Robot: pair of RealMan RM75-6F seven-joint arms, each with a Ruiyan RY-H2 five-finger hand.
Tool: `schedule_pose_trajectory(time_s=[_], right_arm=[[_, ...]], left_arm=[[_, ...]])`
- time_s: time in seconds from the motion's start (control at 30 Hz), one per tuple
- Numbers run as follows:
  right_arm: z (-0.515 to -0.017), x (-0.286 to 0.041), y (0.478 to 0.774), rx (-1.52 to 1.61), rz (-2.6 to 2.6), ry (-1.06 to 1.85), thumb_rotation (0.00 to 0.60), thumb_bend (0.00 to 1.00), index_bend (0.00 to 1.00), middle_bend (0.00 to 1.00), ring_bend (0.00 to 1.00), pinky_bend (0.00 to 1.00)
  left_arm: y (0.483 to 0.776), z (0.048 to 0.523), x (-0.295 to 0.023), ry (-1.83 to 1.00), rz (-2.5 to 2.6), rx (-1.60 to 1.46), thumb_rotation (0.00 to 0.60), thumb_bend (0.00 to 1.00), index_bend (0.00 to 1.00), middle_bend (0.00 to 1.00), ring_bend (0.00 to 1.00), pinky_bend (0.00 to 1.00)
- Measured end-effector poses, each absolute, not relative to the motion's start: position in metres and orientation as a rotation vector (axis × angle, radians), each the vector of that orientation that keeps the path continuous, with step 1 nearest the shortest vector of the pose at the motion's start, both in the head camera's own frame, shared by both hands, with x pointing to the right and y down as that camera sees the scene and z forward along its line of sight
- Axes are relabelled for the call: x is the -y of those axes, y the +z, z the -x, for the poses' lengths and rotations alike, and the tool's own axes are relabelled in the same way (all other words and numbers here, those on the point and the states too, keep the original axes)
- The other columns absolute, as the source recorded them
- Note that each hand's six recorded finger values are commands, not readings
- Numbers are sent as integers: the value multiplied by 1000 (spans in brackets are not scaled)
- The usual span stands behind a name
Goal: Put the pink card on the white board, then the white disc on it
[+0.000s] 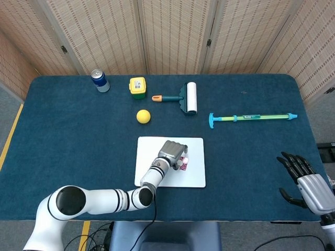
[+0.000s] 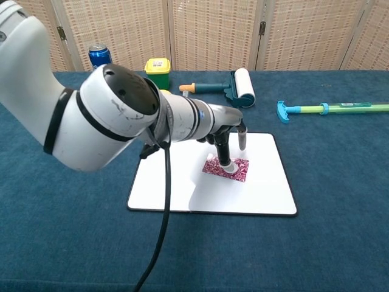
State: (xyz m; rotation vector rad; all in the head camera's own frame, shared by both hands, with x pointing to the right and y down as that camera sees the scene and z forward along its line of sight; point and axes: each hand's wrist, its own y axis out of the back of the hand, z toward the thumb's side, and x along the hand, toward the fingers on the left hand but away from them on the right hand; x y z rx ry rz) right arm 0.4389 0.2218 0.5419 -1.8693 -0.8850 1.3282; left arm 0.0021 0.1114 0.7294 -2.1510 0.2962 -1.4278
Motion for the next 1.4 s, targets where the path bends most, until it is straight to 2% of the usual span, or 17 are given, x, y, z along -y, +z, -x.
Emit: schedule_pose_trajectory(time_s=[0.2,0.37,0.53,0.7,0.77,0.9,1.13,1.4], right_arm=[[-440,-222,542,888,1867,1330,600,289,0,0,0,0],[-438,-223,541,880,1867,1324,600,289,0,0,0,0],[-436,-225,541,876,1859,1321,600,289,0,0,0,0],[-431,-228,541,859,1843,1316,600,289,0,0,0,0],[-429,-229,541,852,1832,1311,600,289,0,0,0,0],[-422,-233,539,833,1797,1296,600,290,0,0,0,0],[-415,-236,545,823,1741,1324,600,289,0,0,0,0],[-423,-228,557,841,1656,1422,600,289,0,0,0,0]], left_arm=[[711,1,-106,-1378,2130,-318,600,316,297,1000,961,880],[680,20,-103,-1328,2127,-361,600,316,288,1000,914,853],[642,73,-106,-1286,2101,-441,600,302,185,982,774,724],[612,157,-120,-1303,2055,-537,600,295,109,765,575,472],[603,201,-128,-1346,2008,-576,600,295,94,691,498,419],[586,282,-155,-1463,1921,-644,600,295,42,476,282,293],[560,386,-208,-1578,1820,-878,600,294,0,254,113,194],[546,464,-259,-1612,1603,-1019,600,289,0,55,3,145]])
